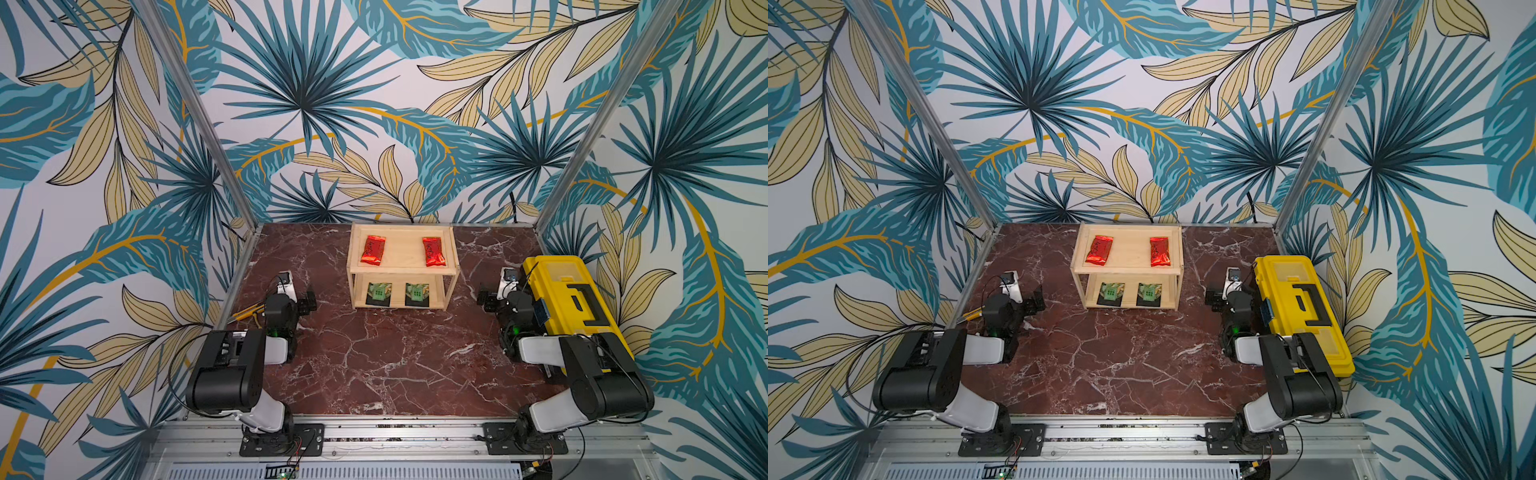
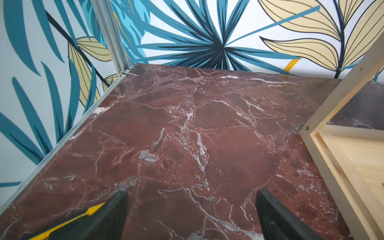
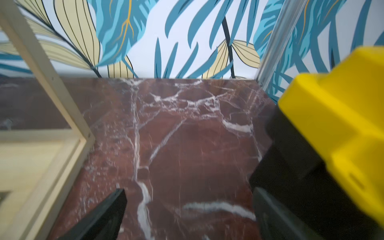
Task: Place the tea bags on the shelf by color
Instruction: Reset both arms
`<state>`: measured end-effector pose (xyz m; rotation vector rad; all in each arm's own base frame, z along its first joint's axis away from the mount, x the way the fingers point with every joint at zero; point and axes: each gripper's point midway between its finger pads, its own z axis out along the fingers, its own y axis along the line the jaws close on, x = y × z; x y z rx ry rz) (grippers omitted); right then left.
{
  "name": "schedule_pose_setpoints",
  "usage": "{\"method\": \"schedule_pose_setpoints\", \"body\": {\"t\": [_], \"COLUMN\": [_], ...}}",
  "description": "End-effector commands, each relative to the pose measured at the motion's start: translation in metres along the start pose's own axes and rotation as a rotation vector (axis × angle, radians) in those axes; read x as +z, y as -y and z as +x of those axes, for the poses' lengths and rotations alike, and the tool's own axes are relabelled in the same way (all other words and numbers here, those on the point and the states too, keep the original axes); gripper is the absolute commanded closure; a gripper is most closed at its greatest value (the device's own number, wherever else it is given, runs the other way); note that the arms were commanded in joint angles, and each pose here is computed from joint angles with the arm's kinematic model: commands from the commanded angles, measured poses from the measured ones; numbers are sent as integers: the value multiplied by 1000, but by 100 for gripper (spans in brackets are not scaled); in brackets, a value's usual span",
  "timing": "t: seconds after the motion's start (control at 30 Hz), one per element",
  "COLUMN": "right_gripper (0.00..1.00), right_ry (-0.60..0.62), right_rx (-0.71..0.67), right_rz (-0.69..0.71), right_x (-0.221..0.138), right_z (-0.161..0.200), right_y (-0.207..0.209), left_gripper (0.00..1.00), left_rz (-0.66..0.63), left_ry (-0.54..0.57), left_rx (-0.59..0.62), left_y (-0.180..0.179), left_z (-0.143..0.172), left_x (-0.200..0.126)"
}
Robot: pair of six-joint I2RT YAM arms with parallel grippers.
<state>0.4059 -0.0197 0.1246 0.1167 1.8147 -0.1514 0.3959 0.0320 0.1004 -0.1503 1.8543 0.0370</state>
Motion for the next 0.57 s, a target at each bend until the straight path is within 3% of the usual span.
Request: {"method": "schedule_pose_setpoints", "body": {"t": [0.0, 0.53], "right_gripper": [1, 1], "right_ry": [-87, -70], "right_rx": [55, 28], "right_rz": [-112, -94], "right_x": [0, -5], "right_z": [17, 16], "right_y": [-11, -13], "left_gripper": [0, 0], "left_rz": [2, -44], "left_ry": [67, 73], "left_rx": [6, 28], "left_y": [2, 1], "left_z": [-18, -18], "left_x": [1, 1]}}
